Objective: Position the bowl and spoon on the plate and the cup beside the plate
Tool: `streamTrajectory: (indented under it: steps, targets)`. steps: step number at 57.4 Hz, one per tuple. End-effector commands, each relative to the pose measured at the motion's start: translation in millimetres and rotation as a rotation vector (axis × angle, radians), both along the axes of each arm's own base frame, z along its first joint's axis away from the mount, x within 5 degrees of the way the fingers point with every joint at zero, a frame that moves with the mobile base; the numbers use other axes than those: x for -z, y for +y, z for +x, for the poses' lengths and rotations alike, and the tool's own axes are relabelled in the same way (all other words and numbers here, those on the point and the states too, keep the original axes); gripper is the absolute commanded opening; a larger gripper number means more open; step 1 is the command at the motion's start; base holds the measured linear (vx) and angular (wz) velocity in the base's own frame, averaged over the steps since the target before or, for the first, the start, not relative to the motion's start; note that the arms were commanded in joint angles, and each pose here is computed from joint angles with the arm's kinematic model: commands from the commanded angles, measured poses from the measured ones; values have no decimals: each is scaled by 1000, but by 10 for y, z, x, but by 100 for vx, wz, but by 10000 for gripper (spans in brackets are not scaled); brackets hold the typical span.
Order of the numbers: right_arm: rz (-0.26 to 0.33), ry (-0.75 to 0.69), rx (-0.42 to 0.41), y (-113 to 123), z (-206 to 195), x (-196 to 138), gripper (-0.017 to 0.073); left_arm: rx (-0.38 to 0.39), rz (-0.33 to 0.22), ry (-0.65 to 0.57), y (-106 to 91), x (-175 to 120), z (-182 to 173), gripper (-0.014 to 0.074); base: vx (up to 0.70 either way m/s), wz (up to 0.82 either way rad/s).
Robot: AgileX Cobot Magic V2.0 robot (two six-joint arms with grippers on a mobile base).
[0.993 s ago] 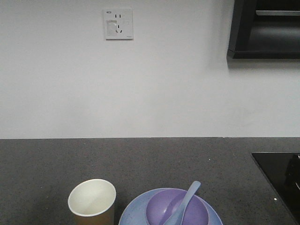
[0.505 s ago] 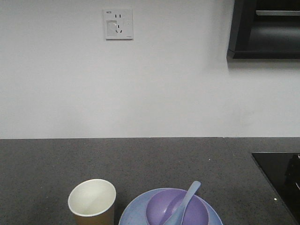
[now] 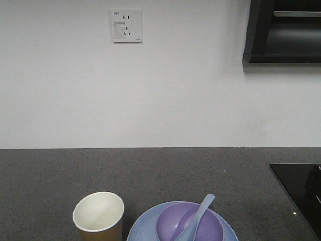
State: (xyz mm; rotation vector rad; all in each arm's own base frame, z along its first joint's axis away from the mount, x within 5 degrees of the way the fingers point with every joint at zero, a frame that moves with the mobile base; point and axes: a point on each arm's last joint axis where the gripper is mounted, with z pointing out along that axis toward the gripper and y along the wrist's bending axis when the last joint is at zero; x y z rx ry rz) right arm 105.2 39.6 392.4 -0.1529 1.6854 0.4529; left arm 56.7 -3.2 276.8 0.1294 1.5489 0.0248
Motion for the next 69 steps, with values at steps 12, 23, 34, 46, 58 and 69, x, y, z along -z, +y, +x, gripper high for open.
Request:
streamTrajectory:
  steps: [12, 23, 34, 46, 58, 69]
  targets:
    - [30, -87, 32, -26, 16, -143, 498, -94, -139, -44, 50, 813, 5, -7, 0, 0]
    - [29, -87, 32, -26, 15, -143, 498, -102, -138, 110, 47, 922, -6, -7, 0, 0]
    - [29, -87, 32, -26, 16, -143, 498, -104, -135, 146, 47, 955, -10, -7, 0, 0]
    - [29, -87, 32, -26, 16, -143, 498, -104, -135, 146, 47, 955, -10, -7, 0, 0]
    - [29, -87, 32, -26, 16, -143, 498, -104, -135, 146, 47, 955, -10, -7, 0, 0]
    - [-63, -185, 97, -111, -63, -200, 470, -104, -135, 146, 47, 955, -10, -7, 0, 0]
